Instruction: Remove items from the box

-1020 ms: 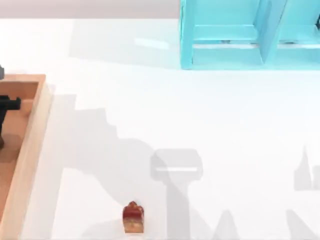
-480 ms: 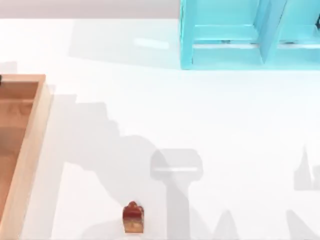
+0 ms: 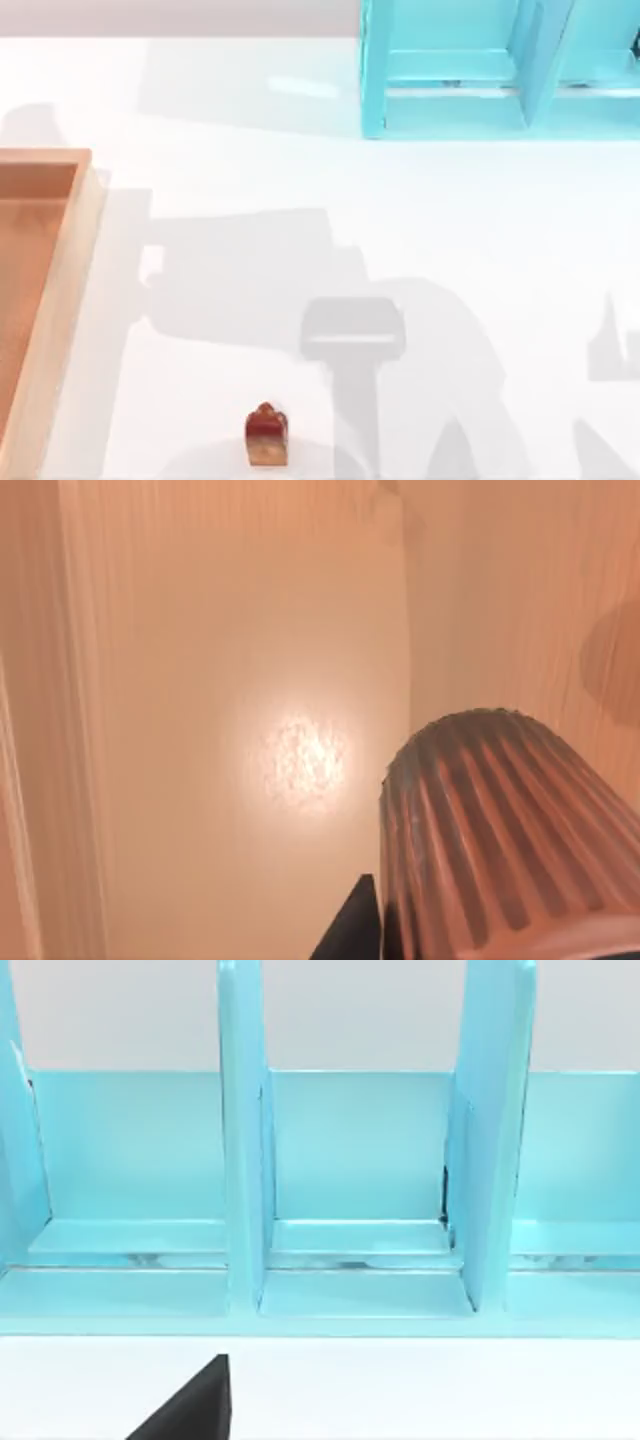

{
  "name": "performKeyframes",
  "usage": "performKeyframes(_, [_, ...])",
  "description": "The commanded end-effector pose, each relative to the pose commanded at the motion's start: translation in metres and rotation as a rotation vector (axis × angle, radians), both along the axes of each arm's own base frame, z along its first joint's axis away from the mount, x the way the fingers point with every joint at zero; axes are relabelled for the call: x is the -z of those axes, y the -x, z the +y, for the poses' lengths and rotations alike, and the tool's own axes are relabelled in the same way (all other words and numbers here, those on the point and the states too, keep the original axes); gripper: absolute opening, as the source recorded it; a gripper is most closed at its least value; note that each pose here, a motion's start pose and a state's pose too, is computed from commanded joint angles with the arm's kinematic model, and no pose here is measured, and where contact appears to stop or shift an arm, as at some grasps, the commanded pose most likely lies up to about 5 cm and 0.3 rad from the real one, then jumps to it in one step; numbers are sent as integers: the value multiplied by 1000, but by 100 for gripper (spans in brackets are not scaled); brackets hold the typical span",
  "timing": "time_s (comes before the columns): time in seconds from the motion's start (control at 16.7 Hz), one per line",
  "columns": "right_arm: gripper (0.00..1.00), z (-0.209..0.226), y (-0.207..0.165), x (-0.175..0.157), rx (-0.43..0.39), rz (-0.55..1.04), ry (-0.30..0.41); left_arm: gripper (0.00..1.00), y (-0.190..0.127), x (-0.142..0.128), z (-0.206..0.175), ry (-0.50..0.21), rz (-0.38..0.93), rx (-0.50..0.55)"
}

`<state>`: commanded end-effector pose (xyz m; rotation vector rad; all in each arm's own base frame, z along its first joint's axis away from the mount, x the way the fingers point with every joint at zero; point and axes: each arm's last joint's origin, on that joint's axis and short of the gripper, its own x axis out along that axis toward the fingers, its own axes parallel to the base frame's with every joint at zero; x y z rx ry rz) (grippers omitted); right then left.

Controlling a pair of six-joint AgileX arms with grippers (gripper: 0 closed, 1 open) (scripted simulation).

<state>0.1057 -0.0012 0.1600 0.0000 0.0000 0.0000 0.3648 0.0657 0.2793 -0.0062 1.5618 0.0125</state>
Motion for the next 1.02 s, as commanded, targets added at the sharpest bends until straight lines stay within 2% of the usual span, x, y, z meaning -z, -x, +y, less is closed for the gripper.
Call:
performKeyframes(0.18, [100,0,0,0,0,0,0,0,4,-9,-10,6,12,30])
performKeyframes(0.42, [100,0,0,0,0,0,0,0,3,-6,-9,6,19,27])
performKeyframes(0.54, [100,0,0,0,0,0,0,0,1,0,-22,7,23,27])
performKeyframes(0.78, [100,0,0,0,0,0,0,0,3,24,-92,6,26,27])
performKeyframes(1.02, [100,0,0,0,0,0,0,0,37,56,-192,2,27,28])
